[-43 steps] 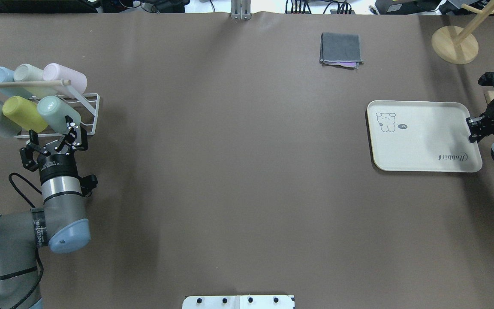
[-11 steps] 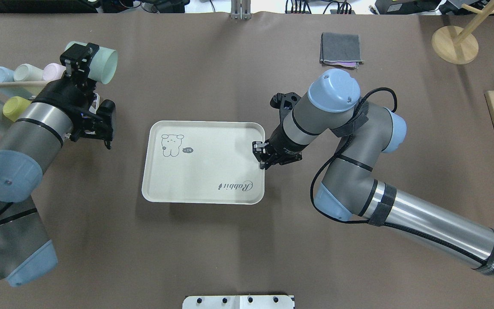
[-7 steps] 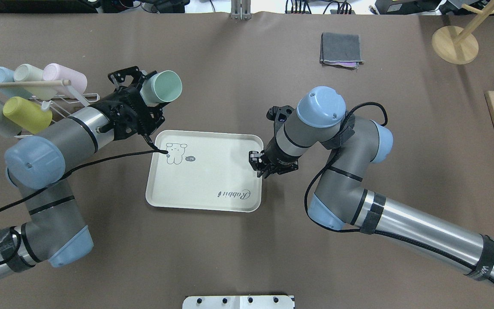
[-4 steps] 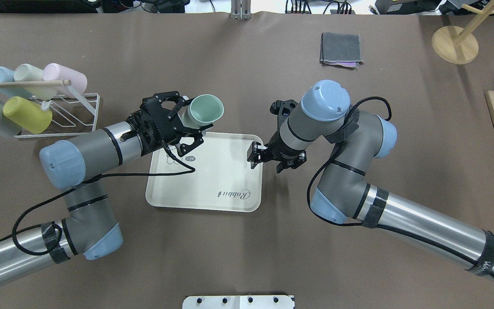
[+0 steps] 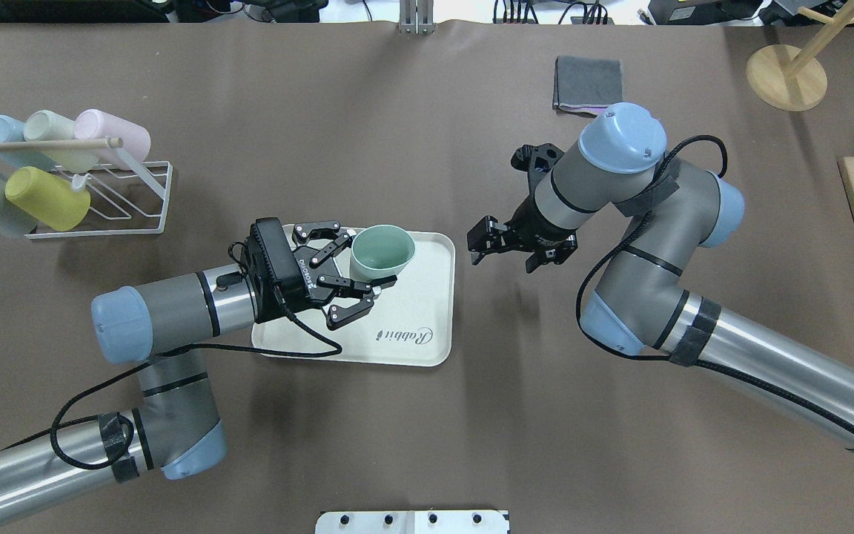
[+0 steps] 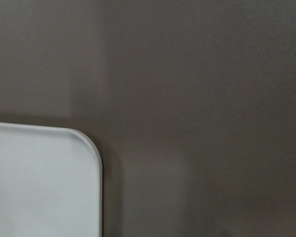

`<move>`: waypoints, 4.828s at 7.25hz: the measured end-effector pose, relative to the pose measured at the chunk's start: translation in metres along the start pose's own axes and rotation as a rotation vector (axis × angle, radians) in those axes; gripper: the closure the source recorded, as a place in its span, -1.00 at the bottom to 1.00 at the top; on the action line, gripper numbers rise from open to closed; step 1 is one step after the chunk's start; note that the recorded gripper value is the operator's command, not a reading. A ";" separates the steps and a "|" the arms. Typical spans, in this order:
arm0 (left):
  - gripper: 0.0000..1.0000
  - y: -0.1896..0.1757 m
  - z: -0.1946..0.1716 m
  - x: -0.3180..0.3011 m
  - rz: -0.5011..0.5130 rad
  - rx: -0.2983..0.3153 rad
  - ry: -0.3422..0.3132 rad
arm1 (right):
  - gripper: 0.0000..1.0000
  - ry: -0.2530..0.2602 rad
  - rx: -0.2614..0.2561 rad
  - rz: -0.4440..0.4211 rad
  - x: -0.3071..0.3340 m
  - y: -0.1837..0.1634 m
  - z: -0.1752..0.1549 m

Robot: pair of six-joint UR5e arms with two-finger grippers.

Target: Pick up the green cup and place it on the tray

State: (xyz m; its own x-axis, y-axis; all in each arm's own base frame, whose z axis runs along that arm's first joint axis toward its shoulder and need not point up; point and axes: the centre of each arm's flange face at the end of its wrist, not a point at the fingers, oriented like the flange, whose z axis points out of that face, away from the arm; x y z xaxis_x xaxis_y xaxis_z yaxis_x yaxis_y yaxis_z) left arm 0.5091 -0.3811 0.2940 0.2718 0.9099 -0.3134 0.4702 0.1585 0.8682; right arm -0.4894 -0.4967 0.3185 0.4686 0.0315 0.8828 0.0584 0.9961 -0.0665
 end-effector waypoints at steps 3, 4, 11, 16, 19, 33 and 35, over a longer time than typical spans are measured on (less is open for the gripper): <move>0.69 0.024 0.008 -0.013 -0.092 -0.023 -0.028 | -1.00 0.038 -0.019 -0.094 0.031 -0.023 -0.024; 0.69 0.032 0.010 -0.022 -0.099 -0.036 -0.059 | -1.00 0.082 -0.030 -0.159 0.045 -0.037 -0.037; 0.67 0.059 0.034 -0.030 -0.129 -0.065 -0.143 | -1.00 0.231 -0.024 -0.108 0.268 -0.022 -0.147; -0.17 0.067 0.039 -0.008 -0.140 -0.074 -0.110 | -1.00 0.270 0.025 -0.118 0.408 0.021 -0.245; -0.66 0.065 0.039 -0.007 -0.139 -0.071 -0.108 | -1.00 0.296 -0.010 -0.121 0.479 0.036 -0.300; -0.95 -0.156 -0.076 -0.305 -0.315 -0.742 -0.709 | -1.00 0.351 -0.030 -0.042 0.538 0.057 -0.308; -0.95 -0.165 -0.194 -0.391 -0.566 -0.856 -0.840 | -1.00 0.351 -0.029 -0.042 0.538 0.057 -0.308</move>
State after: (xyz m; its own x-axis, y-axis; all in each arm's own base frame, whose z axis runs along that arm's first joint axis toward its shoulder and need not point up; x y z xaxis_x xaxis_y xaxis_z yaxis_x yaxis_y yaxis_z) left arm 0.1621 -0.6882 0.3482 0.7938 0.1754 -0.5824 0.1000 0.9069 0.4093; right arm 0.0376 -0.4482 0.6463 0.7393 -0.0448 0.6718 0.1068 0.9930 -0.0513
